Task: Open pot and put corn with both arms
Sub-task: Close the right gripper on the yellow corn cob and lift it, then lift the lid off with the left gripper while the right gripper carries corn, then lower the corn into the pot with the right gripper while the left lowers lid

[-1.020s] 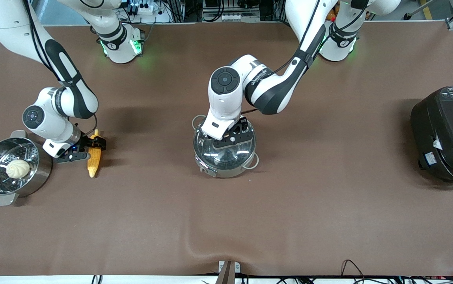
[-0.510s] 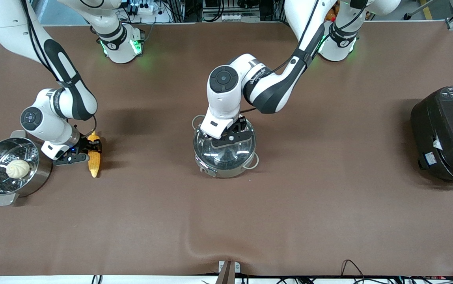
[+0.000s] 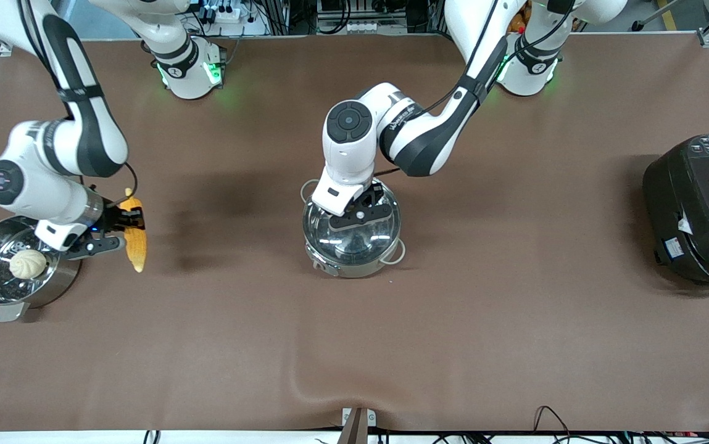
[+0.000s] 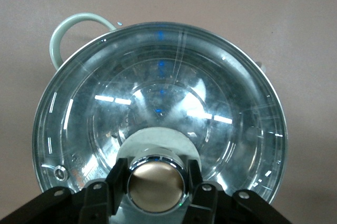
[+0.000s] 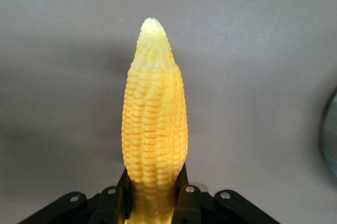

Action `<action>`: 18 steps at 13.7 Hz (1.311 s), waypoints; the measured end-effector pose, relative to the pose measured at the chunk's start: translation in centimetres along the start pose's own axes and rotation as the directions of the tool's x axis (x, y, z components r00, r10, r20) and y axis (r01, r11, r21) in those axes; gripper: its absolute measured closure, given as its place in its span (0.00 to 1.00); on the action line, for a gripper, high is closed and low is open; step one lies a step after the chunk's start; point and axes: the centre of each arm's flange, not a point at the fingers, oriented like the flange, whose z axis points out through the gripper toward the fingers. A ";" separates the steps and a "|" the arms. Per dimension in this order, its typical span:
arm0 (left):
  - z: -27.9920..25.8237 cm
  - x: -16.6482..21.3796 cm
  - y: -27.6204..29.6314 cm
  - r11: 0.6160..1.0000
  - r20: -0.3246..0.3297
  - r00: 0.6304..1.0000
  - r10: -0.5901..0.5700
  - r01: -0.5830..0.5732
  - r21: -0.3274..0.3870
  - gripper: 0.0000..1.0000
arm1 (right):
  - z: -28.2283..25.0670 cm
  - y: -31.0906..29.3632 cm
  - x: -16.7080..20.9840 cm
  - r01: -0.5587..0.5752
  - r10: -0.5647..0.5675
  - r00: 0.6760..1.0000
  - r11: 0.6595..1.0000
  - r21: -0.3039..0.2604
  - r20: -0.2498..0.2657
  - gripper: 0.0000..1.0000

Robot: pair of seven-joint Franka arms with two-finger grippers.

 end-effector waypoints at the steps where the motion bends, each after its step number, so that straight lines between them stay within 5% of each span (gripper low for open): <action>1: -0.6 0.2 -0.1 1.000 -0.004 1.000 -0.002 0.002 -0.007 0.49 | -1.8 -0.5 0.4 0.004 -0.004 1.000 1.000 0.002 0.011 0.66; 5: -8.6 2.5 -2.3 0.999 -0.016 1.000 -0.002 0.001 -0.049 0.49 | -4.8 -3.5 1.8 0.019 -0.019 1.000 1.000 -0.007 0.008 0.66; 8: -15.4 4.6 -7.6 0.999 0.013 0.999 0.048 -0.048 -0.002 0.49 | -6.9 -6.7 2.4 -0.012 0.012 0.999 1.000 -0.011 0.031 0.66; 13: -19.1 10.8 -18.3 0.993 0.038 0.992 0.118 -0.119 0.025 0.49 | -10.6 -23.5 3.8 -0.128 0.127 0.991 0.992 -0.014 -0.039 0.66; 15: -18.3 13.2 -23.0 0.992 0.064 0.991 0.114 -0.117 0.040 0.49 | -12.4 -30.0 3.9 -0.167 0.170 0.984 0.985 0.051 -0.062 0.66; 18: -14.5 13.8 -26.6 0.996 0.052 0.996 0.078 -0.080 0.033 0.49 | -12.0 -35.8 4.5 -0.210 0.215 0.976 0.969 0.128 -0.027 0.66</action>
